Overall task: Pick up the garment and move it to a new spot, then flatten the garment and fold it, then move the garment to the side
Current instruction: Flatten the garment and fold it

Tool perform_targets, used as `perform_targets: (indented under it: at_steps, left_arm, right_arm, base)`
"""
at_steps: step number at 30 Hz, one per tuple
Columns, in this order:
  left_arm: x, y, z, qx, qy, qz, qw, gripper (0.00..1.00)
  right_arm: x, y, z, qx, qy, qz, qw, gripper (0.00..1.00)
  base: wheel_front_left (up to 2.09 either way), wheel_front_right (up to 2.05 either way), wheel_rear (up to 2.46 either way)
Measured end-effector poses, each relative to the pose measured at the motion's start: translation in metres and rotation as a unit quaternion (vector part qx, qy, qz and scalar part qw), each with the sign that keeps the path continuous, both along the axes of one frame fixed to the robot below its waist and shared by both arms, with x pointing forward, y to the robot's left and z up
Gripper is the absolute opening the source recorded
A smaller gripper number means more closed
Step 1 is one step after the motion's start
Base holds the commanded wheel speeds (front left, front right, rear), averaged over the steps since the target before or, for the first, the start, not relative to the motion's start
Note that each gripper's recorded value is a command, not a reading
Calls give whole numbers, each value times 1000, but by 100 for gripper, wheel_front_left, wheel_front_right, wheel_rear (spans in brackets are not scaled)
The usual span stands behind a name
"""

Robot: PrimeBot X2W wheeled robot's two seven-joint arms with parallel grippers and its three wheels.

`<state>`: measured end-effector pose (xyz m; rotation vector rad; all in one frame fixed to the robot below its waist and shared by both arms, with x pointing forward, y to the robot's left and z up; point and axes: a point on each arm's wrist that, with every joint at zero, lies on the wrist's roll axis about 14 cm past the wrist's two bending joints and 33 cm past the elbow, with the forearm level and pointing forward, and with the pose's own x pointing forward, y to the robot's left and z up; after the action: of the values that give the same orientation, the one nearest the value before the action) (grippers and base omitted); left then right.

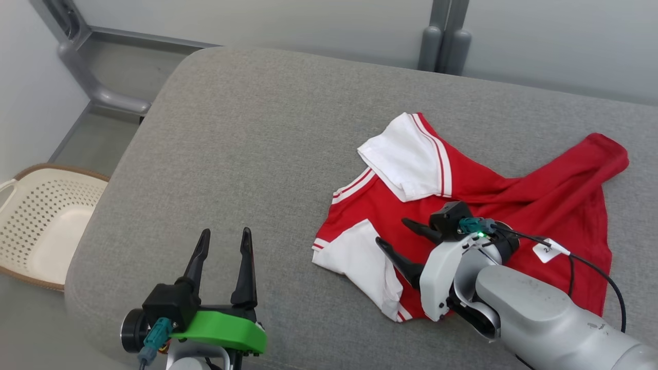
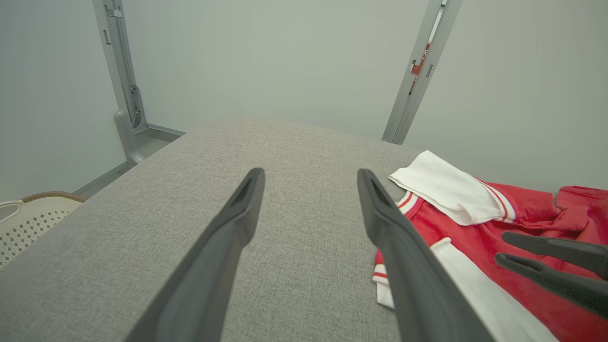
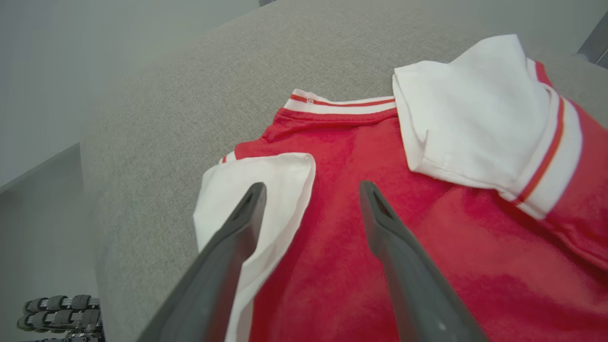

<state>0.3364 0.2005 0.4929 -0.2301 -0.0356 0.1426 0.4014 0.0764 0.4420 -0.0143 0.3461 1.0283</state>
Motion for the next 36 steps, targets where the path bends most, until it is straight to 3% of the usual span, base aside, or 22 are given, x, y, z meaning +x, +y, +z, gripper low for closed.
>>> perform_targets:
  at_steps: [9, 10, 11, 12, 13, 23, 30, 32, 36]
  left_arm:
    - [-16, 26, -2, 1, 9, 49, 999, 100]
    - [-17, 28, -3, 1, 9, 52, 999, 100]
    - [-19, 30, -3, 1, 10, 56, 998, 100]
    - [-20, 32, -3, 2, 11, 61, 998, 100]
    - [-21, 33, -3, 2, 11, 63, 998, 100]
    - [-14, 27, 0, 1, 5, 51, 999, 100]
    - [-7, 18, -1, 2, 4, 33, 999, 100]
    - [-4, 15, 0, 2, 3, 26, 1000, 100]
    - [-1, 10, 0, 3, 2, 18, 1000, 100]
  right_arm:
    - [-7, 20, -35, -52, 74, 35, 995, 100]
    - [-9, 22, -36, -53, 80, 39, 995, 66]
    - [-11, 25, -36, -51, 83, 46, 994, 44]
    - [-12, 28, -35, -48, 85, 51, 994, 9]
    - [-13, 30, -33, -44, 86, 55, 994, 0]
    - [-34, 47, 0, 0, 29, 108, 994, 0]
    - [-97, 51, -14, -26, 16, 183, 983, 3]
    - [-118, 55, -14, -12, 27, 194, 981, 100]
    - [-123, 56, -4, 10, 20, 192, 981, 100]
  base:
    - [0, 0, 0]
    - [0, 0, 0]
    - [0, 0, 0]
    - [0, 0, 0]
    - [0, 0, 0]
    - [0, 0, 0]
    - [0, 0, 0]
    - [0, 0, 0]
    - [0, 0, 0]
